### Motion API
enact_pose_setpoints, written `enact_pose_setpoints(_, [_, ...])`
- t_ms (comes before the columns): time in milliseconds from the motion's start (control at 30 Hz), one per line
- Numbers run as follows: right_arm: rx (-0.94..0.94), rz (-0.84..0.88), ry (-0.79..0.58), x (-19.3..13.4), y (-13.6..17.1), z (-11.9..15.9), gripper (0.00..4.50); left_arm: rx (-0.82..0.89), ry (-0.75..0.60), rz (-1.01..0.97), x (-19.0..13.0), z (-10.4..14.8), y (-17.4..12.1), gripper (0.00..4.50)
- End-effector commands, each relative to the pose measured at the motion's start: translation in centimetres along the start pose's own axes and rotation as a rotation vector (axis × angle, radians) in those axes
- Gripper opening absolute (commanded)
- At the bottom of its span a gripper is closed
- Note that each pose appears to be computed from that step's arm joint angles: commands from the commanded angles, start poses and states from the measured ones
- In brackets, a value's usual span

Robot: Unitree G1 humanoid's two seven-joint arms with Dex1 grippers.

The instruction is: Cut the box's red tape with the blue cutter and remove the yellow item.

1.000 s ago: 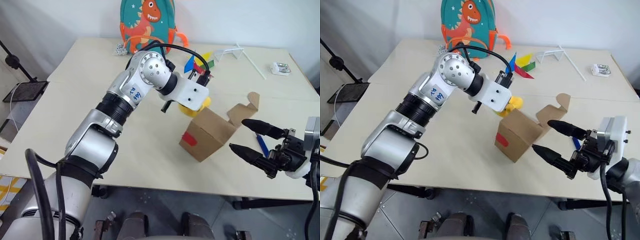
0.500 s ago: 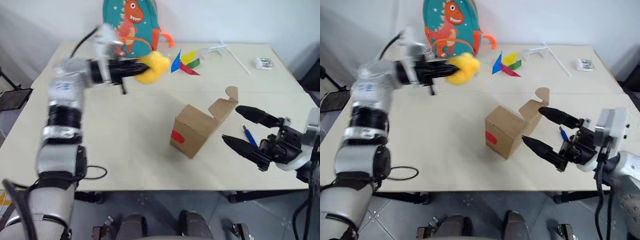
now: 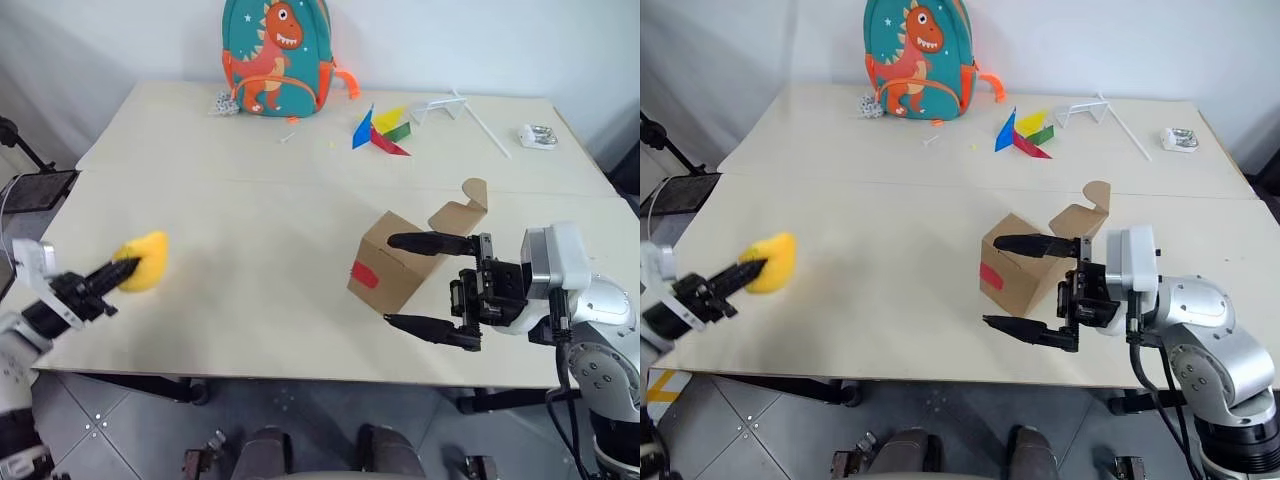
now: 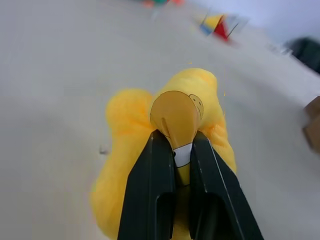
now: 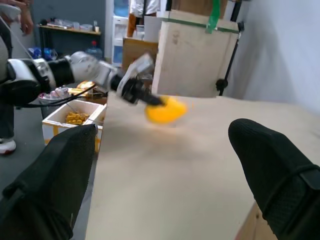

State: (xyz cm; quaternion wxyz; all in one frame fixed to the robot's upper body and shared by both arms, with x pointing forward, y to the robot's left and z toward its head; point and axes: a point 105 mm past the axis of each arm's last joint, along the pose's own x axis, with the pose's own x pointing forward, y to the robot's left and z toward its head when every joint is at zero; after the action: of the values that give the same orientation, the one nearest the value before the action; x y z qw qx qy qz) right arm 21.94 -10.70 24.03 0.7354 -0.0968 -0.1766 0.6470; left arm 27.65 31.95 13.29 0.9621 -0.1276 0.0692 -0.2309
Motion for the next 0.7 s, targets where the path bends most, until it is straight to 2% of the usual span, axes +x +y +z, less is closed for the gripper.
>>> enact_pose_setpoints(33, [-0.025,0.001,-0.011,-0.2,0.5,0.3,4.5,0.068,-0.023,-0.002,0.7,0.5,-1.1,0.72])
enact_pose_setpoints(133, [-0.015,-0.038,0.006,-0.9,0.3,-0.3,4.5,0.119,-0.036,0.038,1.2,0.5,-0.8,1.64])
enact_pose_setpoints(267, [-0.005,-0.091,0.027,-1.9,-0.1,-0.8,4.5,0.218,-0.063,0.044,1.4,1.8,-0.8,2.9])
enact_pose_setpoints(367, [0.002,-0.119,0.042,-2.6,-0.4,-1.0,4.5,0.356,-0.048,-0.037,0.9,3.2,-1.9,3.85])
enact_pose_setpoints(433, [0.001,-0.125,0.047,-2.8,-0.4,-1.0,4.5,0.382,-0.046,-0.073,0.6,3.7,-2.3,4.4])
enact_pose_setpoints(600, [-0.022,-0.191,0.068,-4.4,-1.4,-0.6,4.5,0.511,0.013,-0.146,-2.2,6.2,-3.2,4.4])
enact_pose_setpoints(700, [-0.038,-0.234,0.112,-6.0,-1.8,-1.0,4.5,0.588,0.132,-0.093,-5.7,5.3,-2.2,4.4])
